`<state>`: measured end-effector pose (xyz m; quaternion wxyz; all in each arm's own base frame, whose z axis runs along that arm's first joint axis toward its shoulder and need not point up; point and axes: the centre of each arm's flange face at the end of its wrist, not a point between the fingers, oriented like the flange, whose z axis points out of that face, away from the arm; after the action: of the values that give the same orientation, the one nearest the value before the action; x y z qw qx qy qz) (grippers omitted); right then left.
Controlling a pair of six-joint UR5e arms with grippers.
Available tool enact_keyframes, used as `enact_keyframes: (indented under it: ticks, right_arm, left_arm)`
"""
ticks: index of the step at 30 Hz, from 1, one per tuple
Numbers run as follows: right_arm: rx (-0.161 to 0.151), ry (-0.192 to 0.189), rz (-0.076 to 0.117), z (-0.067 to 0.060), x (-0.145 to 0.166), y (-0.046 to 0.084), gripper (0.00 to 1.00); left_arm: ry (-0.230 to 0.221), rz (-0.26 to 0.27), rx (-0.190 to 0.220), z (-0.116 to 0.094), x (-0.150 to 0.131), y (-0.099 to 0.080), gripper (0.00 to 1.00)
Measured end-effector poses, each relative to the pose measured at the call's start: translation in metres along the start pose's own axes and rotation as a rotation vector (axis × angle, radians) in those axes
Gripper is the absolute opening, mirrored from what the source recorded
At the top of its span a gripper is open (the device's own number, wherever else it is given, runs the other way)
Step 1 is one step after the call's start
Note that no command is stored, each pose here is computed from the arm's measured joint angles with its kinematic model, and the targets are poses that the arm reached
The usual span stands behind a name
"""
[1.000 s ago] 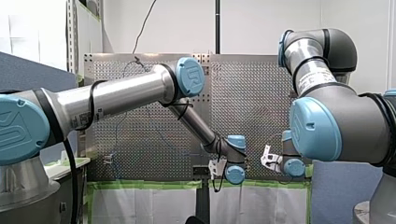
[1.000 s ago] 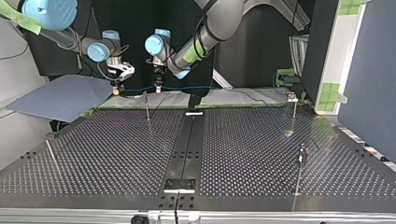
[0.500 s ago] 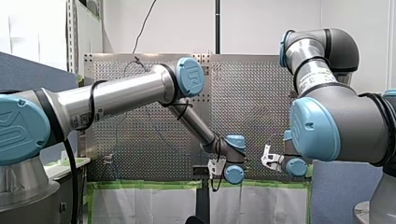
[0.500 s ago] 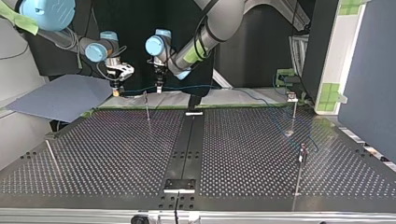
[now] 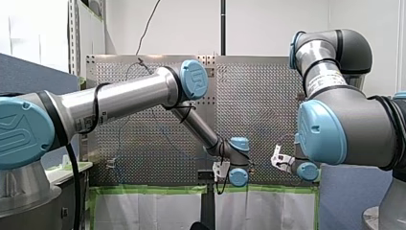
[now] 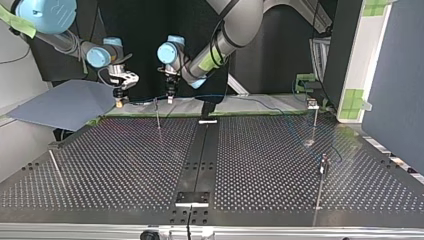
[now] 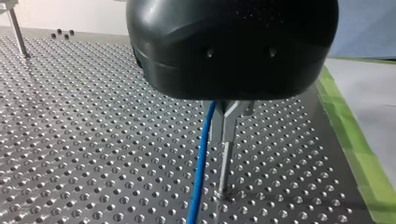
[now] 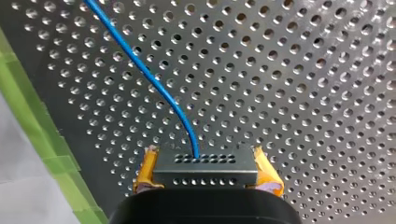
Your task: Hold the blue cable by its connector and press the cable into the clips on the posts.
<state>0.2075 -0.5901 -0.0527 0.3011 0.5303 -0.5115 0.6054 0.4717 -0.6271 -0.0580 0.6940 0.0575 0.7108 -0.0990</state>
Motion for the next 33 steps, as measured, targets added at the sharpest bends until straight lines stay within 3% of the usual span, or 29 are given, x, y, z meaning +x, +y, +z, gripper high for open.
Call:
enact_keyframes:
  ticks: [5,17,33]
  right_arm:
    - [-0.001,0.010,0.010,0.004,0.004,0.003,0.00]
    - [0.000,0.021,0.010,0.009,0.007,0.005,0.00]
    - [0.010,0.047,0.016,0.021,0.016,0.005,0.00]
  left_arm:
    - [-0.002,-0.005,0.011,0.001,-0.001,-0.002,0.00]
    - [-0.008,-0.024,0.029,0.011,-0.002,-0.003,0.00]
    - [-0.029,-0.060,0.019,0.041,-0.022,0.005,0.00]
